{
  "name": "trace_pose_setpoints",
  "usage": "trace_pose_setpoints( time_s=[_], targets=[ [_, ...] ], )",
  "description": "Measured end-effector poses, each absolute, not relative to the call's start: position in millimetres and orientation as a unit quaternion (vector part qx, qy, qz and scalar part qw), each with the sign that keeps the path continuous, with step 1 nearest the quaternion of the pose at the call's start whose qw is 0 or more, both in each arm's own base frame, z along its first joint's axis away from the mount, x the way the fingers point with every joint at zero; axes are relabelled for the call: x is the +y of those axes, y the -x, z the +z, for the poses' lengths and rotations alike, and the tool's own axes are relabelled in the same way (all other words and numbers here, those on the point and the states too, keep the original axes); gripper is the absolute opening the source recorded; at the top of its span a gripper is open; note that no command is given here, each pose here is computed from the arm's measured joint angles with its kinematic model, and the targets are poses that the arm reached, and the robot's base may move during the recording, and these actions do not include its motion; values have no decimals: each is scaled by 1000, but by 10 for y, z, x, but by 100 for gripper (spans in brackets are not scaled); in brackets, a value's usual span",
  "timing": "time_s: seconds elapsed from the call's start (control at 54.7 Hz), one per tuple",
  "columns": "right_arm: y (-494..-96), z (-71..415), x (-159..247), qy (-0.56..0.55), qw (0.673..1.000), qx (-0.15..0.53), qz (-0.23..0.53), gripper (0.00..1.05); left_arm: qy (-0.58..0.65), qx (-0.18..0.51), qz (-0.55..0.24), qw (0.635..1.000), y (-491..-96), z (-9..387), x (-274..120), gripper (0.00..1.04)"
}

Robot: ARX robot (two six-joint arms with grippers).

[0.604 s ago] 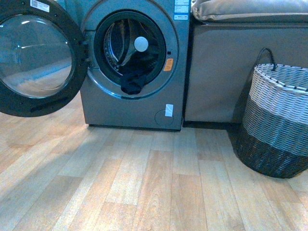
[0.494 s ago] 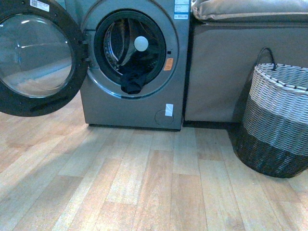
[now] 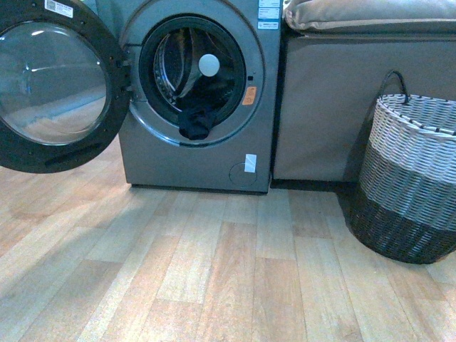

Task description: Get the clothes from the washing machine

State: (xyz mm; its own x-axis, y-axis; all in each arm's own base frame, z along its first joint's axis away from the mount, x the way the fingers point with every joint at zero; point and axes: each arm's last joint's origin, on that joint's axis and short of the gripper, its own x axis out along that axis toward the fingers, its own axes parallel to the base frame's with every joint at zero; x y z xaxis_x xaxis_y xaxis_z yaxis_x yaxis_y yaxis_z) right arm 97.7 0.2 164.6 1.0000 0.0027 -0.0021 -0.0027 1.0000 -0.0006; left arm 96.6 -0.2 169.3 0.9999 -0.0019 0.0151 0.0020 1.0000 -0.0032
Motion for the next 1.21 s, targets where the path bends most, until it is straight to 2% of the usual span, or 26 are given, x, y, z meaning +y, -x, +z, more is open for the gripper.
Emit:
trace_pose_setpoints(
  time_s=[1.207],
  targets=[
    [-977,1646,0,0,1000,1,1,97,2,-7,0,1000,-967,1693,-2,98]
  ],
)
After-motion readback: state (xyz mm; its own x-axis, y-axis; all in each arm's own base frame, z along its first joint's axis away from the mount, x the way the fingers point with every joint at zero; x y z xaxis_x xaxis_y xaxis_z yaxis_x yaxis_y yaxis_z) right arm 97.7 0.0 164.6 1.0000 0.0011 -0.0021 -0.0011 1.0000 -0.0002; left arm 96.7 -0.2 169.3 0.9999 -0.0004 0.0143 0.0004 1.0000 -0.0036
